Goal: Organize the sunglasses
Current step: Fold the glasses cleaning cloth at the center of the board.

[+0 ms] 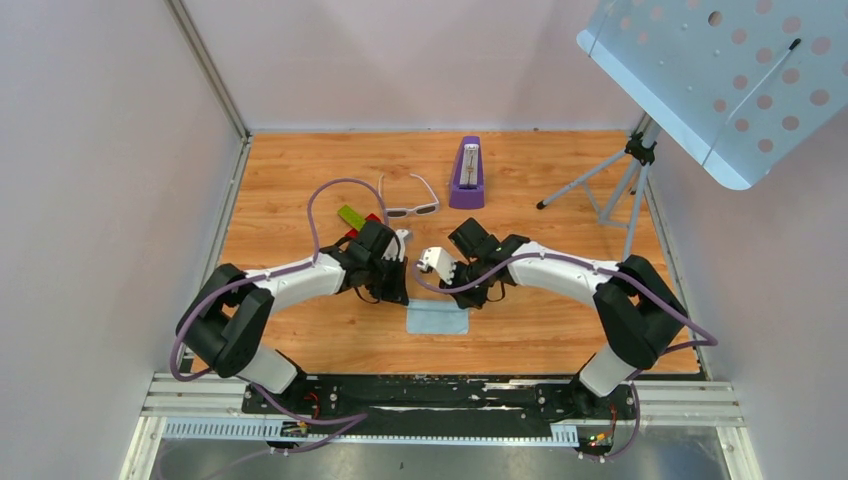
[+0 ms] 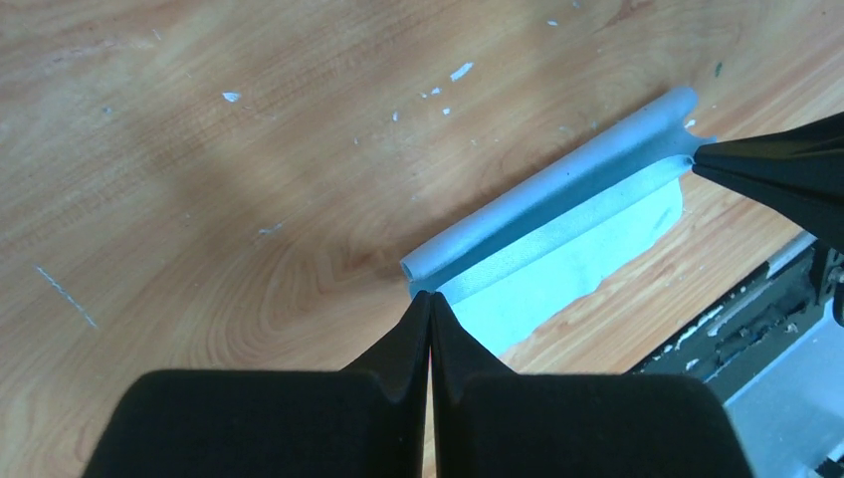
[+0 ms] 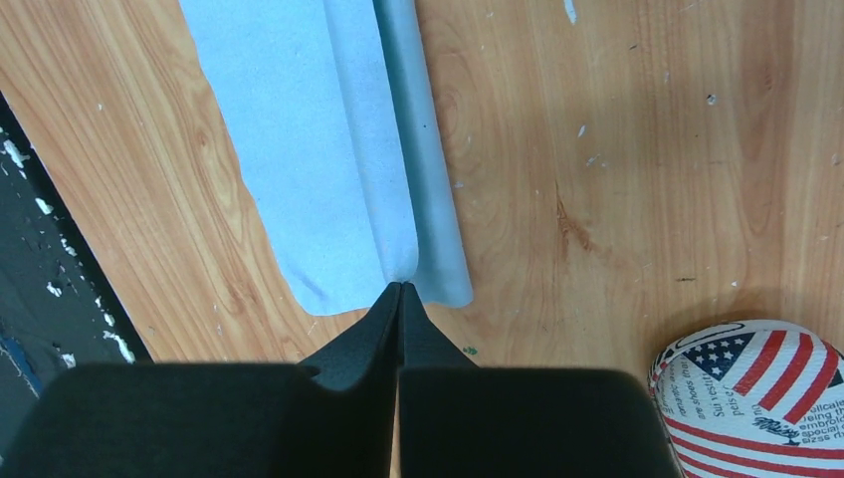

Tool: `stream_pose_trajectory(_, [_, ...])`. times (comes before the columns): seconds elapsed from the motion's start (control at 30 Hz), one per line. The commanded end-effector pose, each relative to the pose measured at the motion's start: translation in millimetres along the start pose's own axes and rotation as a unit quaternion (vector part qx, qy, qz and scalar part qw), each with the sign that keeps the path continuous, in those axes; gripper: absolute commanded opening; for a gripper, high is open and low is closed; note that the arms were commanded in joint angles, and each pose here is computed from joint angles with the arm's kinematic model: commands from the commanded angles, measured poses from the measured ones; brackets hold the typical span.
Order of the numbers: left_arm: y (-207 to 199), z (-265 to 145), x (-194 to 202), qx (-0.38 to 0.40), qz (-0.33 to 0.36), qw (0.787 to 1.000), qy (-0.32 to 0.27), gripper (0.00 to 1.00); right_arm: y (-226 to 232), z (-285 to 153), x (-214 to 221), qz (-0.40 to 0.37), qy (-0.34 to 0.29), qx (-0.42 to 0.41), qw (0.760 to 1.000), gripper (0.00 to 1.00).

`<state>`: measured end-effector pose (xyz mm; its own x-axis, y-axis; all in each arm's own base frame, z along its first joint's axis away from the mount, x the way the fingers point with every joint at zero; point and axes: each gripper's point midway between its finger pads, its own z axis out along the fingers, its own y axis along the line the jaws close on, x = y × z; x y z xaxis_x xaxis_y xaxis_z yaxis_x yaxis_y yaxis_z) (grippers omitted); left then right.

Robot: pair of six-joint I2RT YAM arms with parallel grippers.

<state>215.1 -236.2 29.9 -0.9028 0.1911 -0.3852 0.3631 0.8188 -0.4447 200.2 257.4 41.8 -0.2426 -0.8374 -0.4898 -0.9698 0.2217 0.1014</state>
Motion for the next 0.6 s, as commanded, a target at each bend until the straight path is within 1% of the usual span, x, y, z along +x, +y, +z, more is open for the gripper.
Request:
stream_pose_trajectory(0.0, [-11.4, -6.1, 1.2, 0.024, 0.006, 1.0, -0.003, 0.0, 13.7, -4.1, 5.9, -0.016, 0.007, -0.017, 1.0, 0.0])
stream_pose_trajectory(0.2, [-22.1, -3.0, 7.2, 0.049, 0.011, 0.999, 0.008, 0.0, 20.9, -1.6, 7.4, -0.023, 0.008, -0.03, 0.999, 0.0])
stream_pose_trajectory(0.57, [-18.9, -1.6, 10.2, 0.036, 0.02, 0.999, 0.017, 0.0, 33.4, -1.4, 13.0, -0.035, 0.008, -0.047, 0.998, 0.0])
